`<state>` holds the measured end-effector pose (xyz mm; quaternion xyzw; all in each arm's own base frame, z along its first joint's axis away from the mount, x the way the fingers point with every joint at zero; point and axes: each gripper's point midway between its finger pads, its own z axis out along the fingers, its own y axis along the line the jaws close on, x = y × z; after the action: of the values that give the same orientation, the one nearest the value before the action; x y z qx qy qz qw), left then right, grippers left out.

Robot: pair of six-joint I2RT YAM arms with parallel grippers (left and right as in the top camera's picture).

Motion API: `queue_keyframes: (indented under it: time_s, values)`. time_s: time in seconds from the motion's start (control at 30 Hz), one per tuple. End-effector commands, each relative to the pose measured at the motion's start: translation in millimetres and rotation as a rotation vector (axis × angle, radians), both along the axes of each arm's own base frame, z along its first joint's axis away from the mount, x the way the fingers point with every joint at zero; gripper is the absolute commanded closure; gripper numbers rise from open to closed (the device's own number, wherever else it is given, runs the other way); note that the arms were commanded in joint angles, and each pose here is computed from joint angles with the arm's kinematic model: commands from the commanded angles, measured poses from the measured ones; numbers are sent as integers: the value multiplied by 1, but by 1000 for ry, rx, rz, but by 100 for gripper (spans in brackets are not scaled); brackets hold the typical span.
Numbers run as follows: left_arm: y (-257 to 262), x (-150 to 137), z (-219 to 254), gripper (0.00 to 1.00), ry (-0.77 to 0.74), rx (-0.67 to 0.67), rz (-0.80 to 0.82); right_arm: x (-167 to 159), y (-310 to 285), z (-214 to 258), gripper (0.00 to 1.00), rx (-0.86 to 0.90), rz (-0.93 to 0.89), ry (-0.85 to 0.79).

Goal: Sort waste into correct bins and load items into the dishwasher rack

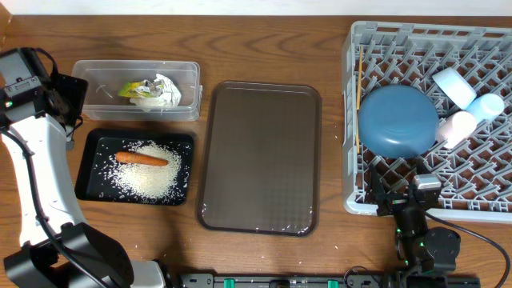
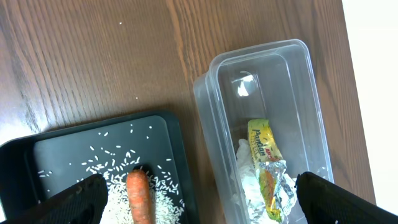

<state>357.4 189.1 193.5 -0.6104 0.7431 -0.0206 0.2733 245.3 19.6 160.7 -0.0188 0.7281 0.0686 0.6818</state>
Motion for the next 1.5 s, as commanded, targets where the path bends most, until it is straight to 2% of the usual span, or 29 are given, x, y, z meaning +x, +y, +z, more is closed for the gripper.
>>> queue_keyframes:
  time_s: [0.0,1.33,1.47]
  values:
    - [4,0,5,1,-6,16,1,0,-8,-1,1,-19,-38,-1]
    - [3,-1,5,1,-2,15,1,0,-8,-1,1,-19,-38,-1]
    - [-2,-12,0,1,44,-8,0,0,-8,-1,1,-19,-38,-1]
